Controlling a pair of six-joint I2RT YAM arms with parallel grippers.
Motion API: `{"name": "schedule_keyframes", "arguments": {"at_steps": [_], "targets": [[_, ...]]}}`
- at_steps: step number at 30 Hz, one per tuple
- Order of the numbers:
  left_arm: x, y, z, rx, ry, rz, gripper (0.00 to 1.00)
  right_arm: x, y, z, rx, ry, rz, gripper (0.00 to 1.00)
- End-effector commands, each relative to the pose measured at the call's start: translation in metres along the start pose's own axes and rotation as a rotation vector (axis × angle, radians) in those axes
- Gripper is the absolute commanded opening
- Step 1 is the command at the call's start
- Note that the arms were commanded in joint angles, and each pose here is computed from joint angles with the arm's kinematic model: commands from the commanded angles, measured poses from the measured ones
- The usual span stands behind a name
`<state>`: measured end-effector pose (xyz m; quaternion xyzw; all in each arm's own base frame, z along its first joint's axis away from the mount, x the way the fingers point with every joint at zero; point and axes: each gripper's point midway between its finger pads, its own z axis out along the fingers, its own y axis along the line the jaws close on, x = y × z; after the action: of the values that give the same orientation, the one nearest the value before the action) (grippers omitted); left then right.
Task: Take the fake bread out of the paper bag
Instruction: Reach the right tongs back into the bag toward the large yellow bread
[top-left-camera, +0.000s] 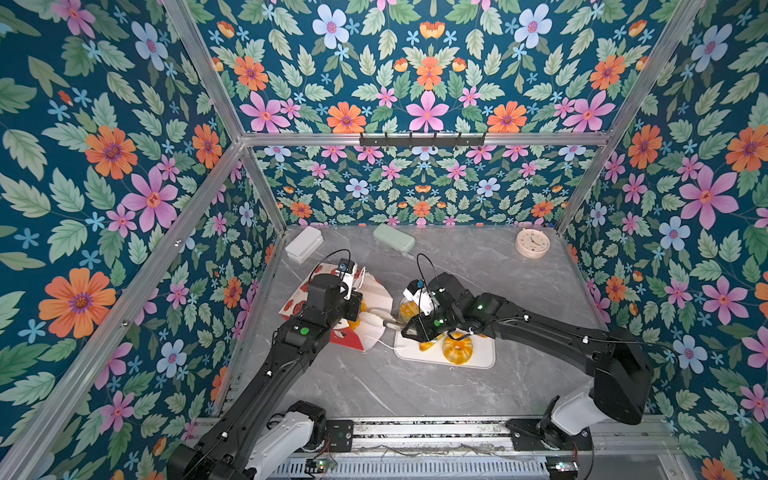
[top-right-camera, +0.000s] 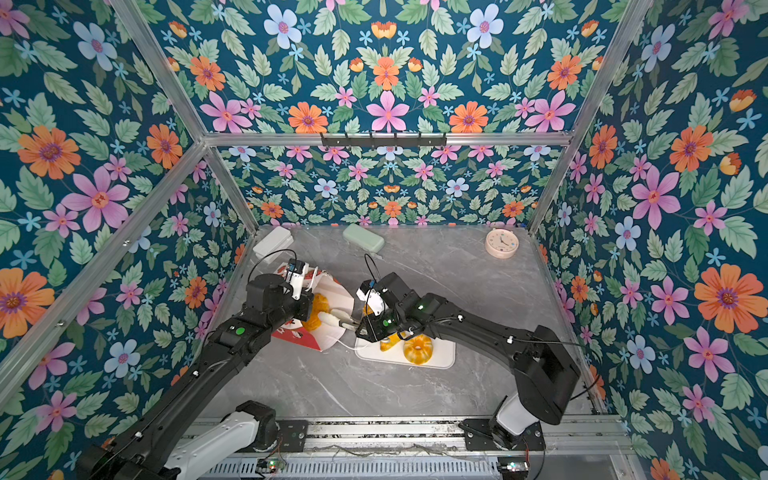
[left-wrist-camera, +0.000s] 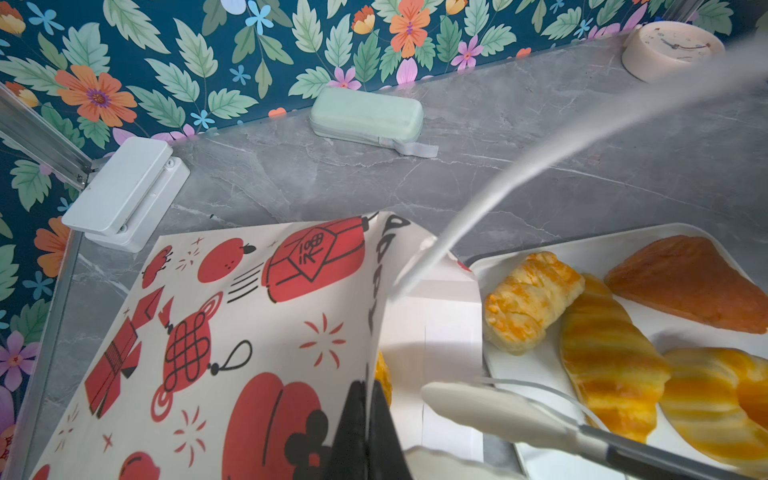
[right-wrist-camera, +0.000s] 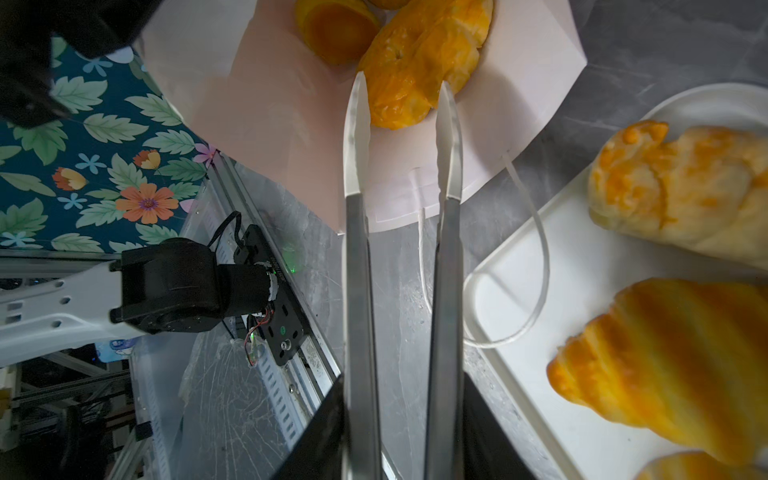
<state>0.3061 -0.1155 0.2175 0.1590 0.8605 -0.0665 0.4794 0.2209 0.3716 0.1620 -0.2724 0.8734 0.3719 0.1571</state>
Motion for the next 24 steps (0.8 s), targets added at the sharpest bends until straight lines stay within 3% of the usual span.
{"name": "schedule_keyframes", "arguments": {"at_steps": [1,14,24], "targets": [[-0.007,-0.001,-0.001,0.010,-0.028,0.002,0.00,-0.011,0.010,0.007,-0.064,-0.015,0.041,0.39],[-0.006,-0.002,0.000,0.012,-0.025,0.002,0.00,-0.011,-0.019,0.024,-0.071,0.000,0.155,0.42],[-0.005,-0.002,0.001,0.014,-0.022,0.002,0.00,-0.021,-0.020,0.030,-0.108,-0.027,0.164,0.43]]}}
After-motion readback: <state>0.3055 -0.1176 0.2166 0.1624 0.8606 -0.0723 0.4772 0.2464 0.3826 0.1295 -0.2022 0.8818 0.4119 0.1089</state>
